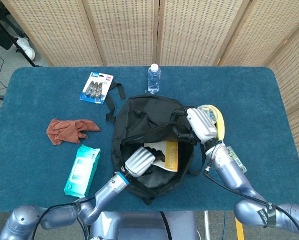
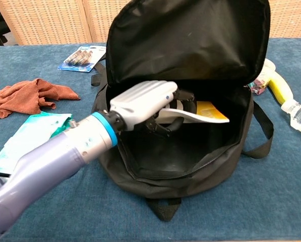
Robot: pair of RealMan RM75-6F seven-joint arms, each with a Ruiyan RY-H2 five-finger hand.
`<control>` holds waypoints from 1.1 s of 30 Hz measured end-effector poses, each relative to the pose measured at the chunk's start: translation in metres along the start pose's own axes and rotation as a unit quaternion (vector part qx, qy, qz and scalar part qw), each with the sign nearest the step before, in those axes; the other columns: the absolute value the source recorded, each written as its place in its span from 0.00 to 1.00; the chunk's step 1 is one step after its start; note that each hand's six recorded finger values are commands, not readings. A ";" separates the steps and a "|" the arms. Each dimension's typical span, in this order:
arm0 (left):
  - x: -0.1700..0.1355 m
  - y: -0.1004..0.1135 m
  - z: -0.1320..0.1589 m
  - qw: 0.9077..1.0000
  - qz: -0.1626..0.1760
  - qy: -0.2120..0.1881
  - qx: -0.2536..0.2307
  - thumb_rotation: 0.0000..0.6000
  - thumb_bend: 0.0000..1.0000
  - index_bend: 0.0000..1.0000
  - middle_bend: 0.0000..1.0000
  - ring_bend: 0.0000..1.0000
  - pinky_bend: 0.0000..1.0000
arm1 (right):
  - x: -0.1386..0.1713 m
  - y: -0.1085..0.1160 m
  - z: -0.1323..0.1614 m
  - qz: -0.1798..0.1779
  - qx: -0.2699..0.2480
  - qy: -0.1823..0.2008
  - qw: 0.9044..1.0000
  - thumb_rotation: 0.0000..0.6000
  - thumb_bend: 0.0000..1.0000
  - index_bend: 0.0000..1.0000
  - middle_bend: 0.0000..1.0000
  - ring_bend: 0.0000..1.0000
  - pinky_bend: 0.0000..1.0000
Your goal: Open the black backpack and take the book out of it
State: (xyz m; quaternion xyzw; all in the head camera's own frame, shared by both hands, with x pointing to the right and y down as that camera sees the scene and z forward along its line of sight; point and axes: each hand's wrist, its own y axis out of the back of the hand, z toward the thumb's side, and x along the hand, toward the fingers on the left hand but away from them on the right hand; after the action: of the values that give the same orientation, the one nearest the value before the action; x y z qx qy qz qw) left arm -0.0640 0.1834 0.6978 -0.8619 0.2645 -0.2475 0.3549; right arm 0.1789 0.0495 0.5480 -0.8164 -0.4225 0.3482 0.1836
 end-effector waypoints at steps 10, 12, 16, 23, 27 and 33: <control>-0.053 0.071 -0.015 0.996 0.029 -0.029 -0.079 1.00 0.61 0.80 0.49 0.51 0.57 | -0.006 0.010 -0.026 -0.012 0.004 -0.029 0.999 1.00 0.57 0.62 0.59 0.37 0.26; -0.066 0.090 -0.017 0.994 0.034 -0.032 -0.096 1.00 0.61 0.80 0.49 0.51 0.57 | -0.007 0.010 -0.033 -0.013 0.004 -0.037 0.999 1.00 0.57 0.62 0.59 0.37 0.26; -0.094 0.129 -0.027 0.989 0.035 -0.030 -0.139 1.00 0.63 0.81 0.50 0.51 0.57 | -0.009 0.011 -0.050 -0.013 0.009 -0.053 0.998 1.00 0.57 0.62 0.59 0.37 0.26; -0.133 0.192 -0.045 0.975 0.057 -0.020 -0.213 1.00 0.63 0.81 0.50 0.51 0.57 | -0.004 -0.004 -0.084 -0.002 0.005 -0.090 0.996 1.00 0.57 0.62 0.59 0.37 0.26; -0.152 0.224 -0.061 0.967 0.075 -0.001 -0.244 1.00 0.63 0.81 0.50 0.51 0.57 | 0.003 -0.013 -0.092 0.008 0.005 -0.096 0.995 1.00 0.57 0.62 0.59 0.37 0.26; -0.176 0.258 -0.099 0.966 0.062 0.075 -0.241 1.00 0.64 0.82 0.51 0.51 0.57 | 0.011 -0.024 -0.098 0.019 0.008 -0.097 0.995 1.00 0.57 0.62 0.59 0.37 0.26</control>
State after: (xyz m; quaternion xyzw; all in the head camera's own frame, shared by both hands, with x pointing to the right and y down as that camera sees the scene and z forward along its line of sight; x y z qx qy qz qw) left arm -0.3274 0.0898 0.5262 -0.8827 0.3954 -0.2180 0.1304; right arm 0.2409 0.0720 0.6257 -0.7852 -0.4198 0.4329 0.1410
